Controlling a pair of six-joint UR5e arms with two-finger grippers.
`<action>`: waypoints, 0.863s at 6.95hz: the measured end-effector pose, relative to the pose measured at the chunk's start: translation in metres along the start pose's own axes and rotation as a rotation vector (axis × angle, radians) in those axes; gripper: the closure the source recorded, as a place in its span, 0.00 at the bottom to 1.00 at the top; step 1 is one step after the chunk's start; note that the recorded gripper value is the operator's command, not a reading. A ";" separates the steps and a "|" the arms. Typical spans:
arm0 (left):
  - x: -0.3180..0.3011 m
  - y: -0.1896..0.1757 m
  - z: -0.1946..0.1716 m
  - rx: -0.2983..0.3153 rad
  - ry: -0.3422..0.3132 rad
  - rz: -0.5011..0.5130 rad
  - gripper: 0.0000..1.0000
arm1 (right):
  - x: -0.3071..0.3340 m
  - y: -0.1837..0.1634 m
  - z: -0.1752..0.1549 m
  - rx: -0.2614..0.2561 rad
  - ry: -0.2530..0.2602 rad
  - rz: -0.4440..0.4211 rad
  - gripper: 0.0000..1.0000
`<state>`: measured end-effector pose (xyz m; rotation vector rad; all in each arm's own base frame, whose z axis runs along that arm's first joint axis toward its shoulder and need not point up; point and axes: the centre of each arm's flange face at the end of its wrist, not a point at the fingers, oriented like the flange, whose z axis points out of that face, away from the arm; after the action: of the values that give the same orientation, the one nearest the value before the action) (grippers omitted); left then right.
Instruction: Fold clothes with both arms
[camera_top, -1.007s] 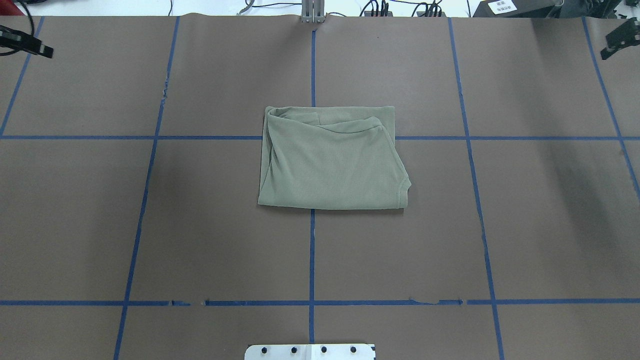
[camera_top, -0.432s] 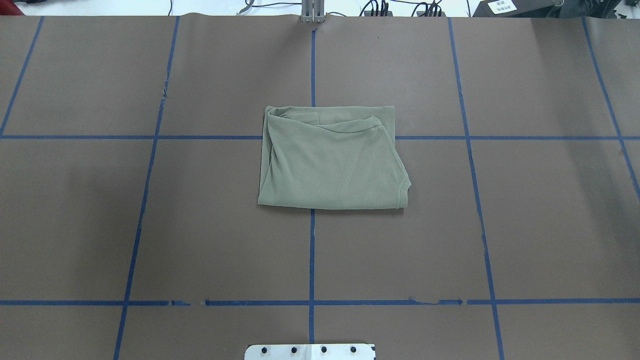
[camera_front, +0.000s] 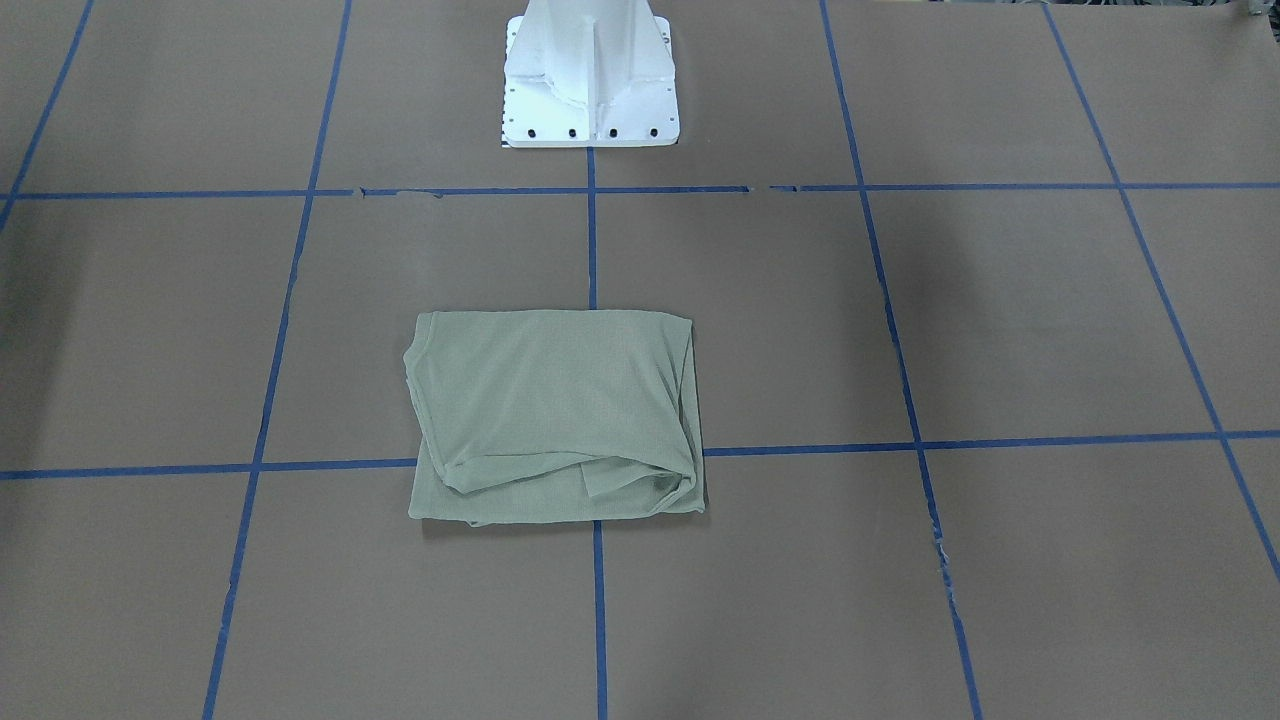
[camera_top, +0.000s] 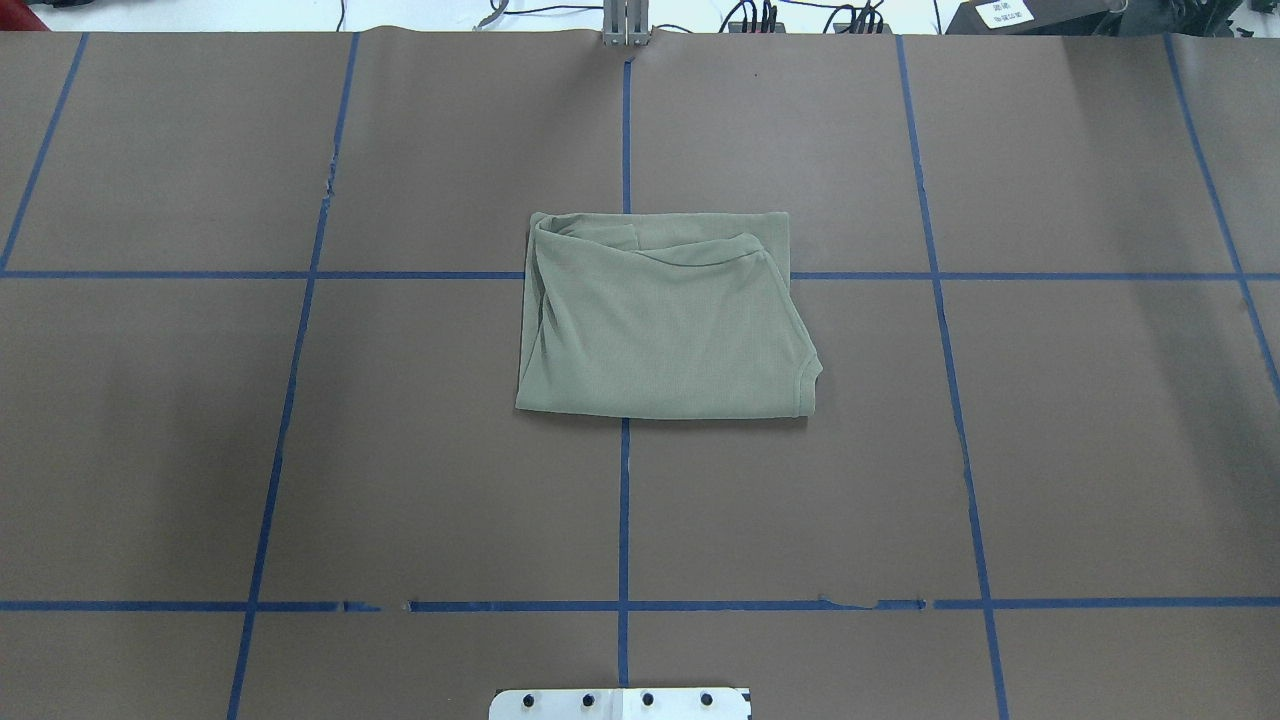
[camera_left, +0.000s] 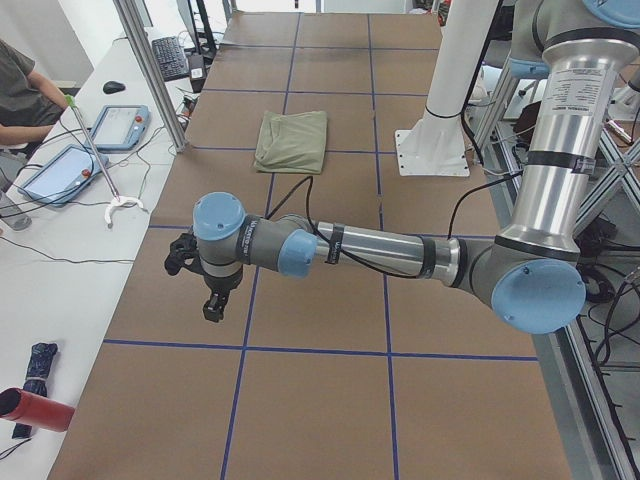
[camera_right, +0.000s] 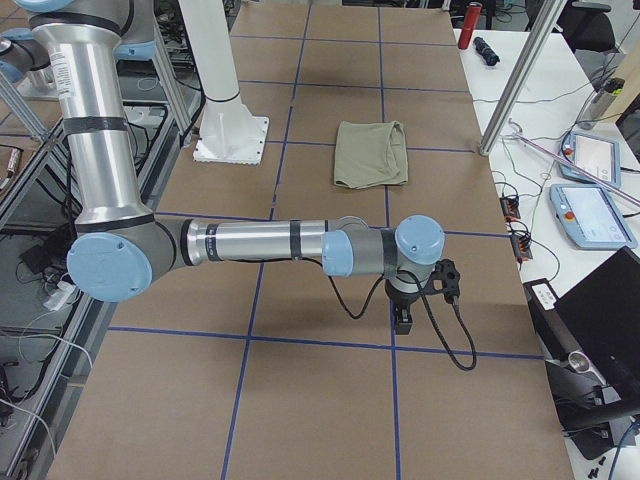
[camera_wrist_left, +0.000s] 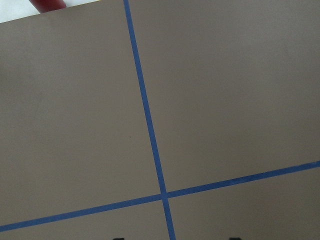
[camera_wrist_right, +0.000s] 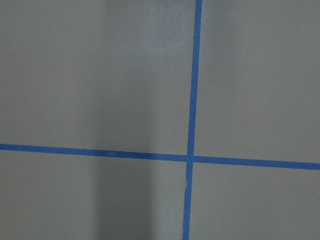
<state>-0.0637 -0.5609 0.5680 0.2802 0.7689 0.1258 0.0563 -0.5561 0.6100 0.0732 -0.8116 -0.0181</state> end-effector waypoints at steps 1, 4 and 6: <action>0.008 -0.002 -0.006 0.013 -0.002 0.016 0.00 | -0.002 0.003 -0.002 0.005 0.002 -0.004 0.00; 0.018 -0.011 -0.014 0.041 -0.001 0.048 0.00 | -0.005 0.011 -0.002 0.006 0.000 -0.008 0.00; 0.013 -0.009 -0.009 0.034 0.000 0.042 0.00 | -0.008 0.012 0.006 -0.013 0.007 -0.011 0.00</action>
<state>-0.0601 -0.5651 0.5505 0.3287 0.7661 0.1521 0.0463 -0.5443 0.6086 0.0654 -0.8037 -0.0335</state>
